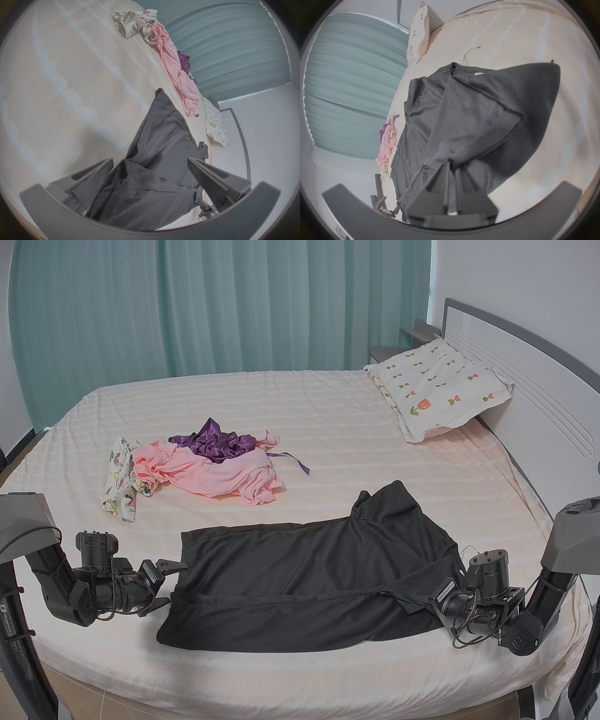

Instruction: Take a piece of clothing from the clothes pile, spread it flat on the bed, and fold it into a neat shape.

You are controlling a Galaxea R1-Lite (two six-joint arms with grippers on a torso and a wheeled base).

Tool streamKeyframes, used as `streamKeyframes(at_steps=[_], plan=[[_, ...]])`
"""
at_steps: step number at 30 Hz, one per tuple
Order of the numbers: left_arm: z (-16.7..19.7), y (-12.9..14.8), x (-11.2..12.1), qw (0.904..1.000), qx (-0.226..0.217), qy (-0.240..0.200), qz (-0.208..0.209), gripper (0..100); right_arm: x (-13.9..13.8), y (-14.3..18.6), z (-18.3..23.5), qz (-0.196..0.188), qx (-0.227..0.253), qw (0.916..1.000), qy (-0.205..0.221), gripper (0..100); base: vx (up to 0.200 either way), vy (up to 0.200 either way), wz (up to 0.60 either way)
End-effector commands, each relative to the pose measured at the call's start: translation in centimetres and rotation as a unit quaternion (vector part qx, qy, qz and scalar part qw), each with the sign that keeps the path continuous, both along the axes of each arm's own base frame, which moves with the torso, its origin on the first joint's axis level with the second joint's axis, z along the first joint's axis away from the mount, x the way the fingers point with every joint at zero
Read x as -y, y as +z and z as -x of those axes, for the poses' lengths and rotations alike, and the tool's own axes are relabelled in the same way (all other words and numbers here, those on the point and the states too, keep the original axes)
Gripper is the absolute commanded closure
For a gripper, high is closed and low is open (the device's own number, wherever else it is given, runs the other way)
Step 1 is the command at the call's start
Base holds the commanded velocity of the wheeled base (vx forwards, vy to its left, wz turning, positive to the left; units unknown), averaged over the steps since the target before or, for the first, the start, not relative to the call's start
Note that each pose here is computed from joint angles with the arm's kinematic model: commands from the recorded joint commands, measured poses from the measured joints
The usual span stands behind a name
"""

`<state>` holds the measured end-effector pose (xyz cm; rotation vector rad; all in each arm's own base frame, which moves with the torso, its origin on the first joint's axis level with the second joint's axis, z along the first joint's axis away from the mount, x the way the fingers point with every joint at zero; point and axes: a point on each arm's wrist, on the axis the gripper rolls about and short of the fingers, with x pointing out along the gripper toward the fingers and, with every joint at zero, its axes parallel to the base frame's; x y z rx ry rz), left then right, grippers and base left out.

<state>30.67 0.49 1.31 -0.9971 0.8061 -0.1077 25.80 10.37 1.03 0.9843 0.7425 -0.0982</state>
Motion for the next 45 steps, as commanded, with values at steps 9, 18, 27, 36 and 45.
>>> streamKeyframes(at_steps=[9,18,27,36,45], plan=[[0.0,0.0,0.0,1.0,-0.001,0.001,0.0,0,0.2,1.0,2.0,0.009,0.002,0.9998,0.018,100,0.0,0.0,0.0],[0.0,0.0,0.0,1.0,-0.001,0.001,0.0,0,0.2,1.9,3.1,0.014,0.014,0.9992,0.034,100,0.0,0.0,0.0],[0.0,0.0,0.0,1.0,0.0,0.0,0.0,0,0.1,1.4,3.9,0.033,0.0,0.998,0.054,0,0.0,0.0,0.0],[0.0,0.2,0.0,1.0,0.004,0.0,-0.001,0,0.3,1.8,3.9,0.045,0.014,0.997,0.062,0,0.0,0.0,0.0],[0.3,1.7,0.3,0.9997,0.025,-0.002,-0.001,0,1.0,4.8,1.8,0.054,0.09,0.9929,0.055,0,0.0,0.0,0.0]])
